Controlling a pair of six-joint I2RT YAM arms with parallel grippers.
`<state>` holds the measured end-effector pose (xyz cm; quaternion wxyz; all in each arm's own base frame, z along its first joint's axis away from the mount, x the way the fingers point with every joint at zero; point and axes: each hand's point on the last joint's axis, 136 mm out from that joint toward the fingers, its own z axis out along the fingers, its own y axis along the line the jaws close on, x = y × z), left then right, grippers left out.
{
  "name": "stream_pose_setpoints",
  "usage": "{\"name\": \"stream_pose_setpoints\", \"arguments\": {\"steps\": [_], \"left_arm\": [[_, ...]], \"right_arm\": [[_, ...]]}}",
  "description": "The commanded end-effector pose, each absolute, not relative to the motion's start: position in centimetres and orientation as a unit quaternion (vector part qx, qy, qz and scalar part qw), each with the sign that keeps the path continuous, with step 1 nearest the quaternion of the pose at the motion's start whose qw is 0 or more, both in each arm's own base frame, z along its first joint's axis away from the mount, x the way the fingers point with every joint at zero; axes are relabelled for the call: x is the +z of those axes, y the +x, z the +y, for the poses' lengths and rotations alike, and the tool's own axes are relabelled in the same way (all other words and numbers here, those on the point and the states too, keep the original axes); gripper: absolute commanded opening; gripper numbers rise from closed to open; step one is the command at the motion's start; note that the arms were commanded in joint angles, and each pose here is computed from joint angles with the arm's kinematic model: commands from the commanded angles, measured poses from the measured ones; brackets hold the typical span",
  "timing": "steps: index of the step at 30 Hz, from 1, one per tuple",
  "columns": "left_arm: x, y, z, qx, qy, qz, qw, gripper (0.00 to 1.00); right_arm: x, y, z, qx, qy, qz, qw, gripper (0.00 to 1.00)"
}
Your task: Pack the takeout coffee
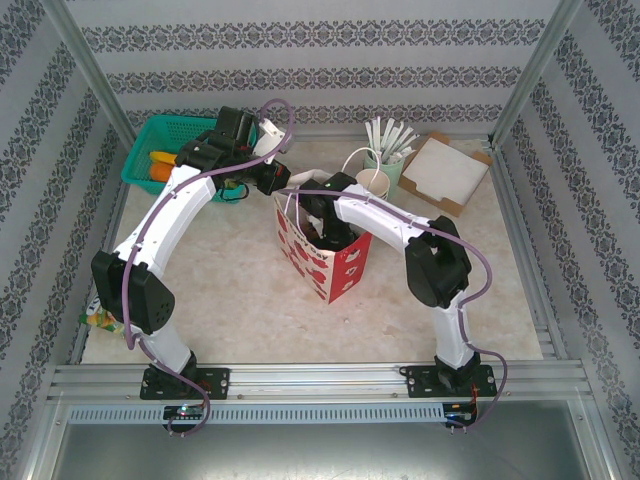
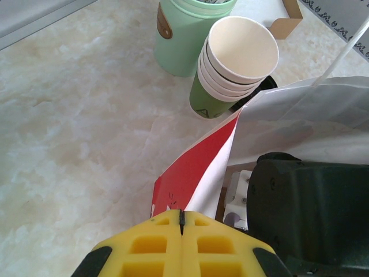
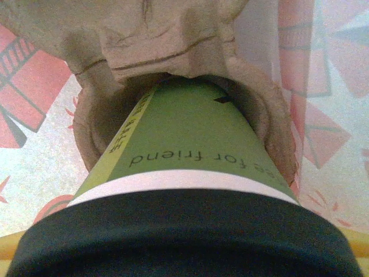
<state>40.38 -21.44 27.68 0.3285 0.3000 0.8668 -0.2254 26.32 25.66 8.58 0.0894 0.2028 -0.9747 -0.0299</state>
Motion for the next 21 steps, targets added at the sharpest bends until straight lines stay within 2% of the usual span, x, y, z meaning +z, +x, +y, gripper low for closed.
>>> {"name": "stream_pose_setpoints", "arguments": {"steps": [1,11,21], "left_arm": [[29.6,40.0,-21.5,-0.232,0.309,0.854,0.348,0.00],[29.6,39.9,-21.5,-0.233,0.310,0.854,0.348,0.00],[29.6,39.8,-21.6,-0.235,0.310,0.854,0.346,0.00]], "right_arm": [[2.2,27.1,26.0,-0.030,0.185,-0.976,0.111,0.60],[-0.4,27.1,22.5,0.068,0.179,-0.973,0.127,0.60],[-2.0,26.6,22.5,0.064,0.179,-0.971,0.146,0.60]]}}
